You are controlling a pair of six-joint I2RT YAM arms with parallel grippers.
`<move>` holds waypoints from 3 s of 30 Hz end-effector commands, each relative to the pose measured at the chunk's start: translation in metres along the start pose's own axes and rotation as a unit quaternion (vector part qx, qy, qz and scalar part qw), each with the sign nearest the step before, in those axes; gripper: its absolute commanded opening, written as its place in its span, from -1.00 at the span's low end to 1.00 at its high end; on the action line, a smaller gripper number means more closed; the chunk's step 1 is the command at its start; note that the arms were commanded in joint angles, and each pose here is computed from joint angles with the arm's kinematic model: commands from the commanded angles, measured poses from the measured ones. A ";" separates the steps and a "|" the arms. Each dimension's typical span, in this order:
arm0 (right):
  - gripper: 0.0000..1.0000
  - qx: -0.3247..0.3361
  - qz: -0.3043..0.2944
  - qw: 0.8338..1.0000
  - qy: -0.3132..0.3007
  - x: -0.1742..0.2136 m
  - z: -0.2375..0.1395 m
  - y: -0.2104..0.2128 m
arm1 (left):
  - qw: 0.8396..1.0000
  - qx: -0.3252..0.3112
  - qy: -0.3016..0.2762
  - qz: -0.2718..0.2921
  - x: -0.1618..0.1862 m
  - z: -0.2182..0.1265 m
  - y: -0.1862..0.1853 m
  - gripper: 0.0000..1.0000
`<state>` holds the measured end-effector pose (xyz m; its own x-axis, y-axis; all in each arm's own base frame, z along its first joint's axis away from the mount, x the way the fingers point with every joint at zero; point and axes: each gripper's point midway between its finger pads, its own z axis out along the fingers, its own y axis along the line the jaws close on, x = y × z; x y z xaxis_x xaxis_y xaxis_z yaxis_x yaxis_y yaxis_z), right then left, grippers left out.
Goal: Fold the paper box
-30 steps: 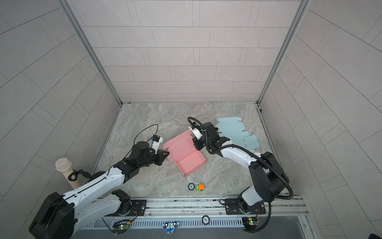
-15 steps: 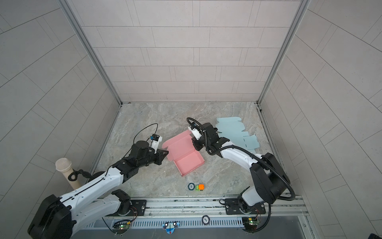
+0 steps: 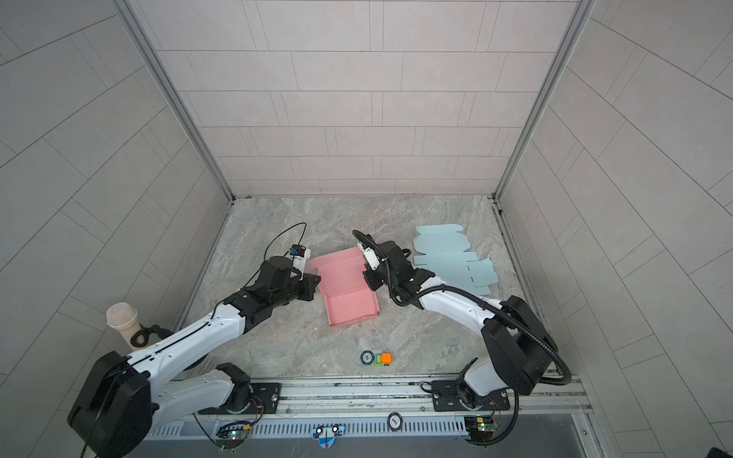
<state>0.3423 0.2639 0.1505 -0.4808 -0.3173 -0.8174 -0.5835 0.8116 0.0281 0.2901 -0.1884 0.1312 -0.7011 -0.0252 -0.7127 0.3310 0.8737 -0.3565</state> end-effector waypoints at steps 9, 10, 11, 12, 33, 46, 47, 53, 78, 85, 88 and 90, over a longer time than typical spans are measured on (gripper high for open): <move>-0.89 0.031 0.018 0.999 -0.029 -0.022 0.017 0.010 | 0.993 0.030 -0.106 0.045 -0.067 0.001 -0.025 -0.92; -0.88 0.036 0.018 0.999 -0.030 -0.024 0.019 0.009 | 0.992 0.029 -0.111 0.046 -0.071 0.002 -0.026 -0.92; -0.87 0.042 0.016 0.998 -0.032 -0.027 0.021 0.007 | 0.992 0.030 -0.115 0.047 -0.076 0.004 -0.027 -0.92; -0.86 0.047 0.014 0.998 -0.031 -0.028 0.023 0.006 | 0.991 0.032 -0.119 0.050 -0.080 0.005 -0.029 -0.92; -0.79 0.054 0.002 0.998 -0.020 -0.016 0.043 0.007 | 0.988 0.028 -0.138 0.059 -0.049 0.043 -0.011 -0.94; -0.79 0.064 -0.020 0.997 -0.026 0.001 0.027 0.017 | 0.986 0.024 -0.147 0.069 -0.022 0.049 -0.015 -0.94; -0.79 0.066 -0.020 0.997 -0.025 0.002 0.026 0.017 | 0.986 0.022 -0.147 0.073 -0.021 0.049 -0.016 -0.94; -0.65 0.069 -0.012 0.997 -0.030 0.004 0.020 0.016 | 0.985 0.008 -0.142 0.095 -0.009 0.049 -0.018 -0.95; 0.26 0.106 0.049 0.992 -0.049 0.014 -0.065 0.002 | 0.982 -0.018 -0.117 0.148 0.030 0.049 -0.014 -0.92; 0.39 0.150 0.011 0.986 -0.079 -0.030 -0.112 -0.011 | 0.979 -0.023 -0.123 0.158 0.029 0.047 -0.018 -0.90; 0.47 0.123 0.008 0.990 -0.069 -0.046 -0.109 -0.010 | 0.978 -0.030 -0.125 0.165 0.030 0.046 -0.020 -0.88; 0.46 0.112 0.021 0.993 -0.040 -0.047 -0.098 -0.013 | 0.977 -0.029 -0.126 0.169 0.031 0.046 -0.022 -0.85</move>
<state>0.3032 0.2222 0.2603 -0.3647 -0.1912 -0.9113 -0.3814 0.9235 -0.0411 0.2980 -0.2352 0.1018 -0.3635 0.1020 -0.9260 0.4738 0.8761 -0.0895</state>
